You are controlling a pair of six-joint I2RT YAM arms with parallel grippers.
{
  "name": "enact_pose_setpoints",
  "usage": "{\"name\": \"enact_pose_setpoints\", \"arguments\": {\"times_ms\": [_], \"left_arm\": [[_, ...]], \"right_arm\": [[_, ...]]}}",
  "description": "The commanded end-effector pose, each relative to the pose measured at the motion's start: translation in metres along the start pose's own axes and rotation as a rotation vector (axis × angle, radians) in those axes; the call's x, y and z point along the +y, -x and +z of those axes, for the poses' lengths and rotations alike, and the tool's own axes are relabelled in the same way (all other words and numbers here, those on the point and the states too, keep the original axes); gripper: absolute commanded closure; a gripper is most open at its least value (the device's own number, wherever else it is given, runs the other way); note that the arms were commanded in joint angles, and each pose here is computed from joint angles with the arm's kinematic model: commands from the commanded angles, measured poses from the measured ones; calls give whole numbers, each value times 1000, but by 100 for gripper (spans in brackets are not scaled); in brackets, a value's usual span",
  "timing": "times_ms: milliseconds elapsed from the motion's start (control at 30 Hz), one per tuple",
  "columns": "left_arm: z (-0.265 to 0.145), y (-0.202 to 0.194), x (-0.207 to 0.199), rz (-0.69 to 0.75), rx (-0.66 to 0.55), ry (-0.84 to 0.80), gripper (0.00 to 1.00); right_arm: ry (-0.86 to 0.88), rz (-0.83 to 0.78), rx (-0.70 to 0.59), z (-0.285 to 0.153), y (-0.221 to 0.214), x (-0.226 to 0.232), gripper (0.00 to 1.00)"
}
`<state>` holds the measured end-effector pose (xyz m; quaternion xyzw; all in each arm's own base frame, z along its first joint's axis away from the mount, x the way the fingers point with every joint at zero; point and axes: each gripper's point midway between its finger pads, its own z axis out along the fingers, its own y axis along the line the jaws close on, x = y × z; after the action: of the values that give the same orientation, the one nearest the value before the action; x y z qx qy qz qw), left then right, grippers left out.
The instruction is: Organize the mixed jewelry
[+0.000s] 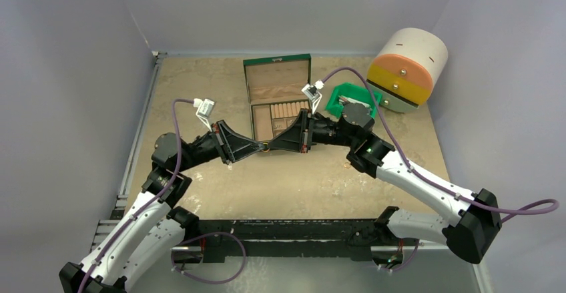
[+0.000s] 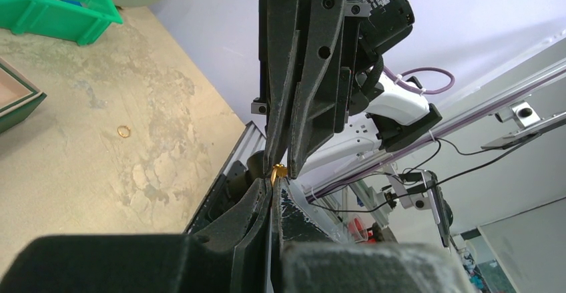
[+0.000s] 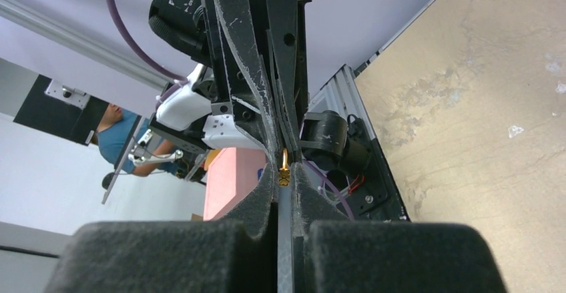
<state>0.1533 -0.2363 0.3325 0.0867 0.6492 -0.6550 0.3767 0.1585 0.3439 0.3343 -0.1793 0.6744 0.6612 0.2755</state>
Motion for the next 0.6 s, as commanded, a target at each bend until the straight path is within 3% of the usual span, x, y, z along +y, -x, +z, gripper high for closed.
{"name": "enact_pose_setpoints", "arguments": {"times_ms": [0, 67, 233, 333, 567], "left_arm": [[0, 5, -13, 32, -18, -45, 100], [0, 6, -12, 30, -21, -41, 100], [-1, 9, -9, 35, -39, -14, 70], [-1, 11, -5, 47, -46, 21, 59], [-8, 11, 35, 87, -44, 244, 50]], "right_arm": [[14, -59, -55, -3, 16, 12, 100], [12, -57, -52, -3, 15, 12, 100], [-6, -52, -47, -6, 13, 11, 100], [-45, -60, -54, -8, 15, 7, 100], [-214, -107, -83, -13, 30, -11, 100]]}}
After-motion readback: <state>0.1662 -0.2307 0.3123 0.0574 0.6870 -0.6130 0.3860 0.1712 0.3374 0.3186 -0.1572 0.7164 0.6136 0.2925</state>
